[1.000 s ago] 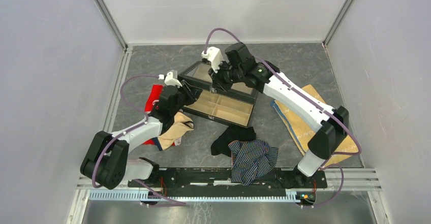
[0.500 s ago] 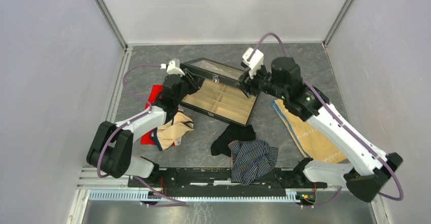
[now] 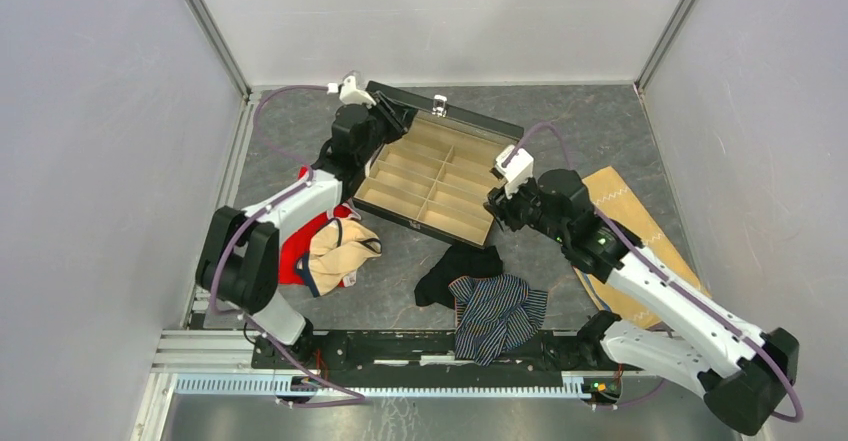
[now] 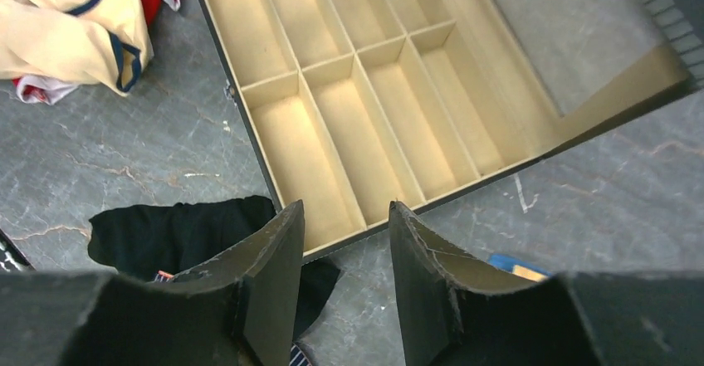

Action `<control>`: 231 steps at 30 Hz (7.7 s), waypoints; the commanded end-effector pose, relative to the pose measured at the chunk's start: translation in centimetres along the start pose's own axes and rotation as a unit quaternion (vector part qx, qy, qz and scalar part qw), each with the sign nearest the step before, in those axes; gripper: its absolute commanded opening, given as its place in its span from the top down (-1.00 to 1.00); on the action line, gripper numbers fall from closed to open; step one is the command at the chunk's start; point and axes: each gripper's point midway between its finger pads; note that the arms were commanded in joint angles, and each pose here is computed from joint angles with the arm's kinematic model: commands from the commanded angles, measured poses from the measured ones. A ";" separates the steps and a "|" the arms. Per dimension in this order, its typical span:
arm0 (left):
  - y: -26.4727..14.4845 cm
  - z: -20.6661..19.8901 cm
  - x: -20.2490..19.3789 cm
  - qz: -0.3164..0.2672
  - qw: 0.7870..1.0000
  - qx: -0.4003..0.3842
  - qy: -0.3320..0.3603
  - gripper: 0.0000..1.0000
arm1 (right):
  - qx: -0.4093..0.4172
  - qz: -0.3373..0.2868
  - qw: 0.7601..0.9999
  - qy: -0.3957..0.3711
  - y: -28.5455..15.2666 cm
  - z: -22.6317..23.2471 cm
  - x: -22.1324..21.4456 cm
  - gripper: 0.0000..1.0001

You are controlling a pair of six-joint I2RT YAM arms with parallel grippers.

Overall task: Roll the underwear
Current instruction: Move the storage box to the corner of the board, then open the storage box at the corner of the board, then move the underwear to the corner of the board, then move the underwear to the center of the board.

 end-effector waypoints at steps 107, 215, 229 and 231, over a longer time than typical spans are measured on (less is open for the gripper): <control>-21.3 7.9 -0.4 0.058 0.973 0.184 0.127 -0.71 | -0.161 0.145 0.974 0.069 19.0 -14.9 -8.1 0.79; -24.1 28.0 -2.9 -0.038 0.795 0.605 -0.014 0.77 | -0.156 0.034 0.976 0.146 -5.0 1.1 -5.9 1.00; -18.7 18.9 -0.8 0.004 0.927 0.375 -0.026 -0.78 | -0.002 -0.089 0.988 0.126 -2.1 7.0 7.5 1.00; -19.0 17.5 -0.3 0.000 0.934 0.355 -0.027 -0.86 | 0.007 -0.111 0.985 0.130 -2.1 7.3 9.2 1.00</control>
Point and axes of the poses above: each gripper's point midway between its finger pads, its own y axis out along the fingers, its own z axis along the line the jaws close on, x = y × z, and after that the axes turned 6 degrees about y, right-handed
